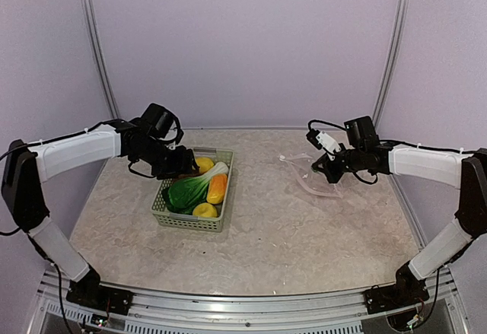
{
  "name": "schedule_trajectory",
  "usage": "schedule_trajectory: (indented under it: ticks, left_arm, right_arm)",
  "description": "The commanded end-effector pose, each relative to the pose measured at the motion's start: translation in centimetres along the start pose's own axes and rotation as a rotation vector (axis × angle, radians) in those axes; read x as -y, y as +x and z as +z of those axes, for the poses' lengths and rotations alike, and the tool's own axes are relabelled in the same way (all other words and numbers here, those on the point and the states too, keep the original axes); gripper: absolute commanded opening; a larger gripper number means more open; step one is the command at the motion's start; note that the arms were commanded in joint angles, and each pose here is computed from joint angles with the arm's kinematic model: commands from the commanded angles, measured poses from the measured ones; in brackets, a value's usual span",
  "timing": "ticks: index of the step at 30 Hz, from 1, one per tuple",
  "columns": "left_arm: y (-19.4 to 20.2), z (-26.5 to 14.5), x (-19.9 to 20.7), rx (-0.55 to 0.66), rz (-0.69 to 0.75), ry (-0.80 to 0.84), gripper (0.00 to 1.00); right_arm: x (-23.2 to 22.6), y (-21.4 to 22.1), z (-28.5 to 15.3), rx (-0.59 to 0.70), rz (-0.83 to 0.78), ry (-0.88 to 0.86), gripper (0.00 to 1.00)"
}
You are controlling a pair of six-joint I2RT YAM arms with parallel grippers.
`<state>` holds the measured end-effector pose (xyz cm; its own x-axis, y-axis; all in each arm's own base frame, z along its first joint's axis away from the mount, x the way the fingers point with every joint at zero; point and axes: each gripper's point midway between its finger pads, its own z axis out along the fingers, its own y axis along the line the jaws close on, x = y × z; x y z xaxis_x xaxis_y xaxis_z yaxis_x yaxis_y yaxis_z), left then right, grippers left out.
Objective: Place the food in the zip-top bag and seal the zipper
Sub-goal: Pick up the fake vegetable from the bin.
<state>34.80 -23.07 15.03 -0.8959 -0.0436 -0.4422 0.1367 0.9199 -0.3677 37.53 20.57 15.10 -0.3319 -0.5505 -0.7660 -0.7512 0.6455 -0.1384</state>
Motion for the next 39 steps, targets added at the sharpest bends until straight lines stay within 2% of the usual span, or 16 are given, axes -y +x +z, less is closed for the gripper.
schedule_trajectory:
  ticks: [1,9,16,21,26,34,36,39]
  left_arm:
    - [0.5,1.8,2.5,-0.079,0.046,0.067,0.68]
    - [0.0,6.3,2.8,-0.141,-0.026,0.039,0.62]
    - [0.7,9.3,3.3,-0.188,-0.032,0.041,0.61]
    - [1.2,10.5,3.7,-0.217,-0.039,0.051,0.62]
    - [1.9,11.4,4.0,-0.253,-0.044,0.051,0.68]
    - [2.6,12.5,3.5,-0.297,-0.083,0.053,0.65]
    - [2.7,12.6,3.6,-0.303,-0.086,0.062,0.63]
    - [2.2,12.2,3.9,-0.284,-0.078,0.071,0.54]
  right_arm:
    - [0.3,-0.5,-1.1,0.032,-0.008,0.009,0.00]
    - [0.7,-0.4,-1.7,0.048,0.004,0.015,0.00]
    - [1.0,-0.2,-1.7,0.045,0.010,0.020,0.00]
    - [1.1,0.0,-1.7,0.043,0.014,0.019,0.00]
    - [1.0,0.1,-1.6,0.038,0.012,0.014,0.00]
    - [1.0,0.1,-1.6,0.039,0.011,0.012,0.00]
    - [1.0,0.2,-1.6,0.037,0.012,0.012,0.00]
    - [1.0,0.3,-1.5,0.034,0.016,0.010,0.00]
